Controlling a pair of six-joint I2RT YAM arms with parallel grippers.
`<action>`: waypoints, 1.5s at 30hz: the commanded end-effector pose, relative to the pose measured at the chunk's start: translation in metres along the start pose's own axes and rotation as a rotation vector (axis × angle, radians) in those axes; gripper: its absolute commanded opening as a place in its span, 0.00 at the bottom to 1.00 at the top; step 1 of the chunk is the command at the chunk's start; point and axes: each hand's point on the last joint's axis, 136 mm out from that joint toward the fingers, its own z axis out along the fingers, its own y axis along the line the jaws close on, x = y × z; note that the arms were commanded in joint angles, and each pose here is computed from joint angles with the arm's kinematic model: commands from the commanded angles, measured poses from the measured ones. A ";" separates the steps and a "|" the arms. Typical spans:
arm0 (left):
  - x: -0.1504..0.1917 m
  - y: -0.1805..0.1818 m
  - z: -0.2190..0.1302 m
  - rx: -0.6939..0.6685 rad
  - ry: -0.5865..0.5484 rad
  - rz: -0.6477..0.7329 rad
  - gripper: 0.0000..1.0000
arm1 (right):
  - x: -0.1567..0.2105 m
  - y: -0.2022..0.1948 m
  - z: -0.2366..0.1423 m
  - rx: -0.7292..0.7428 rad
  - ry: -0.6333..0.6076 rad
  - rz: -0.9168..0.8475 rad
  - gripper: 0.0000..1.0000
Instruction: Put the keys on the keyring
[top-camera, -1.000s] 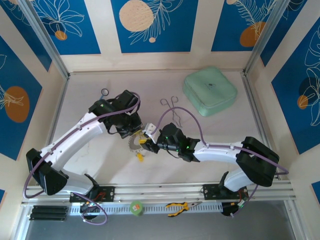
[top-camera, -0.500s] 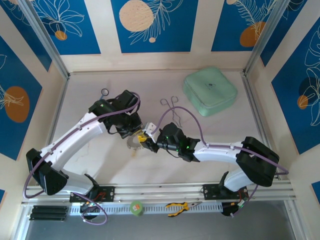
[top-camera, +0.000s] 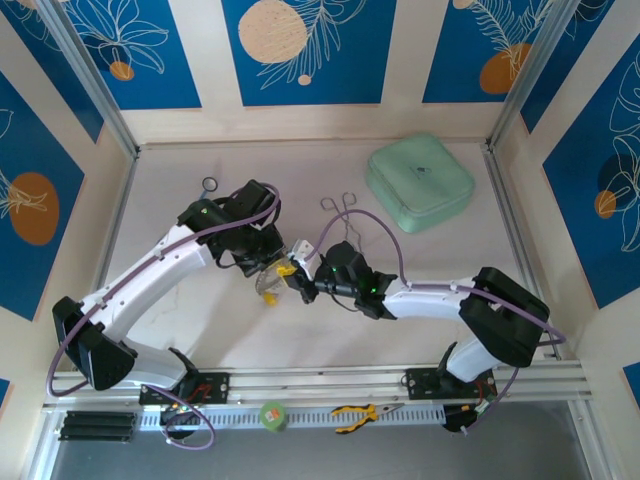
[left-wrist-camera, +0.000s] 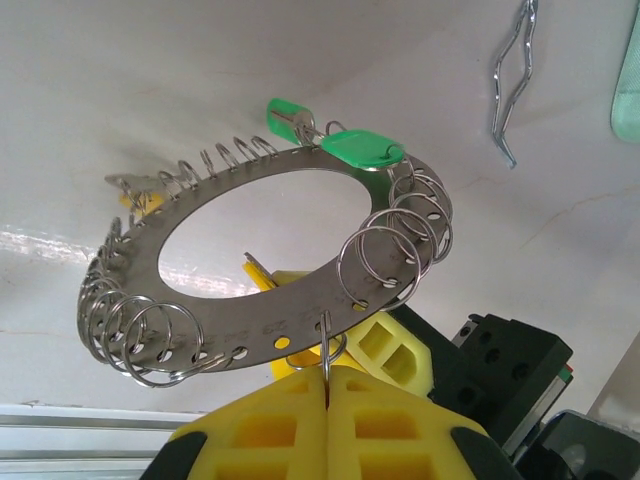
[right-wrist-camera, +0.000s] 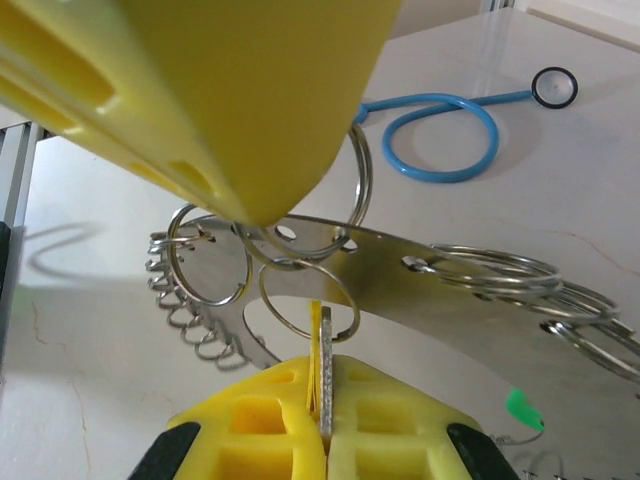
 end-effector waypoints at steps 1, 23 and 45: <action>0.003 0.002 -0.006 0.020 0.017 -0.073 0.00 | 0.006 -0.005 0.001 0.017 0.018 0.029 0.03; 0.008 0.007 0.007 0.032 0.059 -0.316 0.00 | -0.049 0.017 -0.033 -0.004 -0.257 -0.270 0.28; 0.009 0.006 0.005 0.036 0.075 -0.327 0.00 | -0.036 0.018 -0.014 -0.004 -0.211 -0.362 0.30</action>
